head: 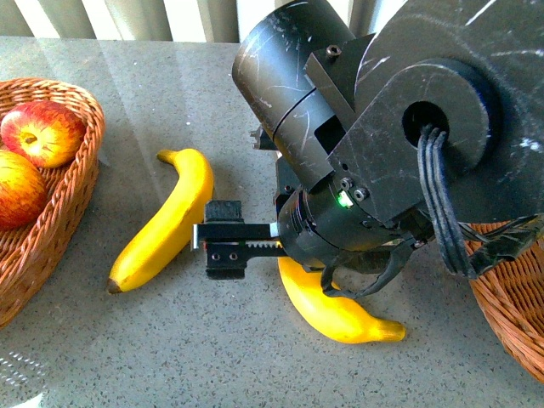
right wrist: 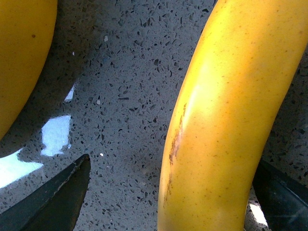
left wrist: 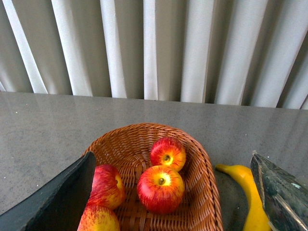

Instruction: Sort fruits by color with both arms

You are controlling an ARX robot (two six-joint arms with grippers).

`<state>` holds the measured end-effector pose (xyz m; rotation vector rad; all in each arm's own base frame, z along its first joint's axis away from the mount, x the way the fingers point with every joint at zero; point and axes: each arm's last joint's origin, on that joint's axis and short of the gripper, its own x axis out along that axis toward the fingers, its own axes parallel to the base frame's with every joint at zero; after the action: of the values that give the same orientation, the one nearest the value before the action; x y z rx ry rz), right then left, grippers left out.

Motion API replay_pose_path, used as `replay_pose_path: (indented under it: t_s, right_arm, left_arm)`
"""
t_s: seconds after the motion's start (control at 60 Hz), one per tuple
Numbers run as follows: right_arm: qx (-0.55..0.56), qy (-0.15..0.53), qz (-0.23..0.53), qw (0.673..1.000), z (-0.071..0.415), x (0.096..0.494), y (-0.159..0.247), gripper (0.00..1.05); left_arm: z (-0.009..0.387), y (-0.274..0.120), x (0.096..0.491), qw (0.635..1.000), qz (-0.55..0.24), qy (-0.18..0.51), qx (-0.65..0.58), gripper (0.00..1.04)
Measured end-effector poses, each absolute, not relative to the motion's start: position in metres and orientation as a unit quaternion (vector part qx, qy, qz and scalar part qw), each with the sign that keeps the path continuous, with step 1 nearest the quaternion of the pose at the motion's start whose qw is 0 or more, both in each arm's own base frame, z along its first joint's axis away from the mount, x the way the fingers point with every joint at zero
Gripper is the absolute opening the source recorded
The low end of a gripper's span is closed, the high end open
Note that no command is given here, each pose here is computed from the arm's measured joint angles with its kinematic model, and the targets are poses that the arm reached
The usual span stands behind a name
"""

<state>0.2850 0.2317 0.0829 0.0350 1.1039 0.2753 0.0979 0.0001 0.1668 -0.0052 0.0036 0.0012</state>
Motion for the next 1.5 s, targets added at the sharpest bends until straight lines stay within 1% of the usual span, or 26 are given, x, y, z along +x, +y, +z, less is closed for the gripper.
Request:
replay_pose_path:
  t_s: [0.05, 0.067, 0.15, 0.233, 0.317, 0.434, 0.534, 0.7, 0.784, 0.884, 1.017, 1.117, 1.251, 1.501]
  right_arm:
    - [0.016, 0.523, 0.129, 0.842, 0.082, 0.285, 0.231, 0.71]
    - [0.016, 0.523, 0.128, 0.842, 0.082, 0.285, 0.23, 0.66]
    - [0.016, 0.524, 0.127, 0.842, 0.081, 0.285, 0.229, 0.55]
    - [0.017, 0.525, 0.124, 0.842, 0.081, 0.284, 0.227, 0.42]
    - [0.02, 0.523, 0.127, 0.842, 0.084, 0.283, 0.226, 0.37]
    - [0.026, 0.517, 0.132, 0.846, 0.091, 0.28, 0.223, 0.36]
    - [0.038, 0.496, 0.141, 0.856, 0.109, 0.278, 0.222, 0.36]
    - [0.064, 0.432, 0.152, 0.887, 0.153, 0.27, 0.214, 0.36]
    - [0.08, 0.397, 0.144, 0.903, 0.174, 0.267, 0.203, 0.36]
    - [0.094, 0.362, 0.115, 0.92, 0.192, 0.261, 0.181, 0.35]
    - [0.11, 0.334, 0.106, 0.93, 0.209, 0.25, 0.158, 0.35]
    - [0.112, 0.324, 0.091, 0.935, 0.214, 0.247, 0.142, 0.35]
    - [0.1, 0.334, 0.026, 0.937, 0.197, 0.25, 0.103, 0.35]
    - [0.081, 0.341, -0.031, 0.936, 0.181, 0.256, 0.065, 0.35]
  left_arm:
    - [0.167, 0.0, 0.098, 1.0, 0.001, 0.002, -0.003, 0.96]
    - [0.167, 0.0, 0.098, 1.0, 0.001, 0.002, -0.003, 0.96]
    - [0.167, 0.0, 0.098, 1.0, 0.001, 0.002, -0.003, 0.96]
    - [0.167, 0.0, 0.098, 1.0, 0.001, 0.002, -0.003, 0.96]
    - [0.167, 0.0, 0.098, 1.0, 0.001, 0.002, -0.002, 0.96]
    - [0.167, 0.0, 0.098, 1.0, 0.001, 0.002, -0.003, 0.96]
    - [0.167, 0.0, 0.098, 1.0, 0.001, 0.002, -0.003, 0.96]
    - [0.167, 0.0, 0.098, 1.0, 0.001, 0.002, -0.003, 0.96]
    - [0.167, 0.0, 0.098, 1.0, 0.001, 0.002, -0.003, 0.96]
    - [0.167, 0.0, 0.098, 1.0, 0.001, 0.002, -0.002, 0.96]
    - [0.167, 0.0, 0.098, 1.0, 0.0, 0.002, -0.002, 0.96]
    - [0.167, 0.0, 0.098, 1.0, 0.001, 0.002, -0.003, 0.96]
    - [0.167, 0.0, 0.098, 1.0, 0.001, 0.002, -0.003, 0.96]
    - [0.167, 0.0, 0.098, 1.0, 0.001, 0.002, -0.003, 0.96]
